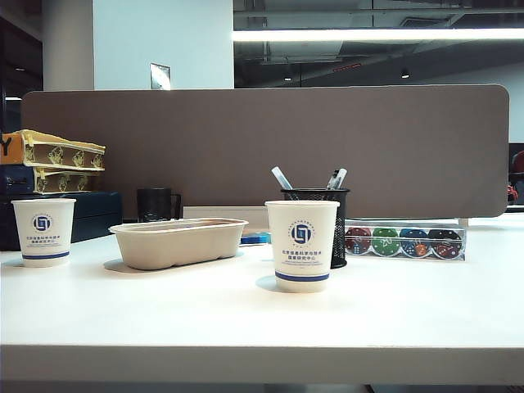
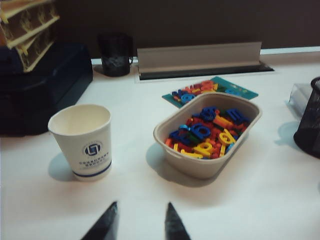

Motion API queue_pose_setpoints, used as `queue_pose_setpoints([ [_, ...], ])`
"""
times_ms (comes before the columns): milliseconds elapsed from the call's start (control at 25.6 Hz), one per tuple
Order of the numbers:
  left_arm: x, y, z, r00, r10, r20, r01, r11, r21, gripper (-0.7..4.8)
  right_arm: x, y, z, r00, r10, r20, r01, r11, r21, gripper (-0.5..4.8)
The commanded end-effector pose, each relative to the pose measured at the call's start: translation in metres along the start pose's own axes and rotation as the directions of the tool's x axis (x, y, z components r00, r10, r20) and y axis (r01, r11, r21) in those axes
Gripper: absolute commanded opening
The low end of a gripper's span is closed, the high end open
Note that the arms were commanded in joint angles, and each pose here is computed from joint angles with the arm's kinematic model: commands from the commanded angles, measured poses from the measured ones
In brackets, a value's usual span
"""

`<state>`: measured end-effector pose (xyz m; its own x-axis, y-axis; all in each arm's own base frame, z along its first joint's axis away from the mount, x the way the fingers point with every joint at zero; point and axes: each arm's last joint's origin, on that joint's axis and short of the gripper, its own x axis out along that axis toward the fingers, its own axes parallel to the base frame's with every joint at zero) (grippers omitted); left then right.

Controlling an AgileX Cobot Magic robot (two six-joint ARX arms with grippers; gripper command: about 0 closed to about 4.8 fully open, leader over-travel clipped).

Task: Pick up one pen and put it in the pen container.

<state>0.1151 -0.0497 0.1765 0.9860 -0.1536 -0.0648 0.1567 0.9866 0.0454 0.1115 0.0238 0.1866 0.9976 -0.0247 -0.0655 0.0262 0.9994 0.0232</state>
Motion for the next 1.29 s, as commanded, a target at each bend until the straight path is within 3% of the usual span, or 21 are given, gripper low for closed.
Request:
queue_pose_setpoints([
  [39, 0.0000, 0.0004, 0.0026, 1.000, 0.009, 0.019, -0.008, 1.000, -0.001, 1.15, -0.0004, 0.0001, 0.0061, 0.999, -0.001, 0.049, 0.000, 1.000, 0.021, 2.42],
  [1288, 0.0000, 0.0004, 0.0014, 1.000, 0.011, 0.007, -0.011, 1.000, -0.004, 1.16, -0.0003, 0.0002, 0.0055, 0.999, 0.001, 0.044, -0.001, 1.000, 0.019, 2.43],
])
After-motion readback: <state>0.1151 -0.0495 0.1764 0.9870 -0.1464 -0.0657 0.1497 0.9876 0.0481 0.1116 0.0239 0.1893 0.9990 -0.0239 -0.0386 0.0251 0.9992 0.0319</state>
